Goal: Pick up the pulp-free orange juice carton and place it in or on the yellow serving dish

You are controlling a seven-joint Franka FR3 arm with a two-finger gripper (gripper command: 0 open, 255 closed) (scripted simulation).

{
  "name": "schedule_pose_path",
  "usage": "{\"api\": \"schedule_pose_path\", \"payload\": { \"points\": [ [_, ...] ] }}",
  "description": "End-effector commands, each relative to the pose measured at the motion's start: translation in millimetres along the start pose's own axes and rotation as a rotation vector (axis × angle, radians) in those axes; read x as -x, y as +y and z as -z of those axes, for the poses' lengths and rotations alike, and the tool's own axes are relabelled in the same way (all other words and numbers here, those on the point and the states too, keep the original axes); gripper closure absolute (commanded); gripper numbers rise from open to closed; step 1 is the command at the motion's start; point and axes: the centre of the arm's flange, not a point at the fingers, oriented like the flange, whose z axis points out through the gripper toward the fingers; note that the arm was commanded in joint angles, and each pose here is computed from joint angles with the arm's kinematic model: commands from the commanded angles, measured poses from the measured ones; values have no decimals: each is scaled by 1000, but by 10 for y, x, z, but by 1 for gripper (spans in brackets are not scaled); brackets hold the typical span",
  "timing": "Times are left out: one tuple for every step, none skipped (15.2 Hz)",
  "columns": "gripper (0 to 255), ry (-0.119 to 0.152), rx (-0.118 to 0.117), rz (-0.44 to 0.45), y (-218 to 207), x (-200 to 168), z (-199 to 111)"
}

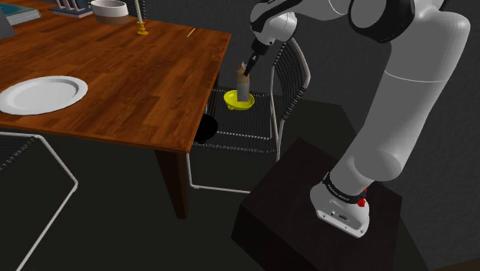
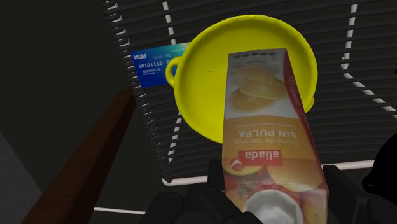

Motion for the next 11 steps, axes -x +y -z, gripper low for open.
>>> {"api": "schedule_pose_path", "payload": {
  "points": [
    [0, 1, 1, 0, 0, -2, 5],
    [0, 1, 1, 0, 0, -2, 4],
    [0, 1, 1, 0, 0, -2, 4],
    [0, 1, 1, 0, -1, -2, 4],
    [0, 1, 1, 0, -1, -2, 4],
    [0, 1, 1, 0, 2, -2, 4],
    [0, 1, 1, 0, 2, -2, 136],
    [0, 1, 1, 0, 2, -1, 268],
    [0, 1, 1, 0, 2, -1, 400],
    [0, 1, 1, 0, 2, -1, 504],
    [0, 1, 1, 0, 2, -1, 504]
  ]
}}
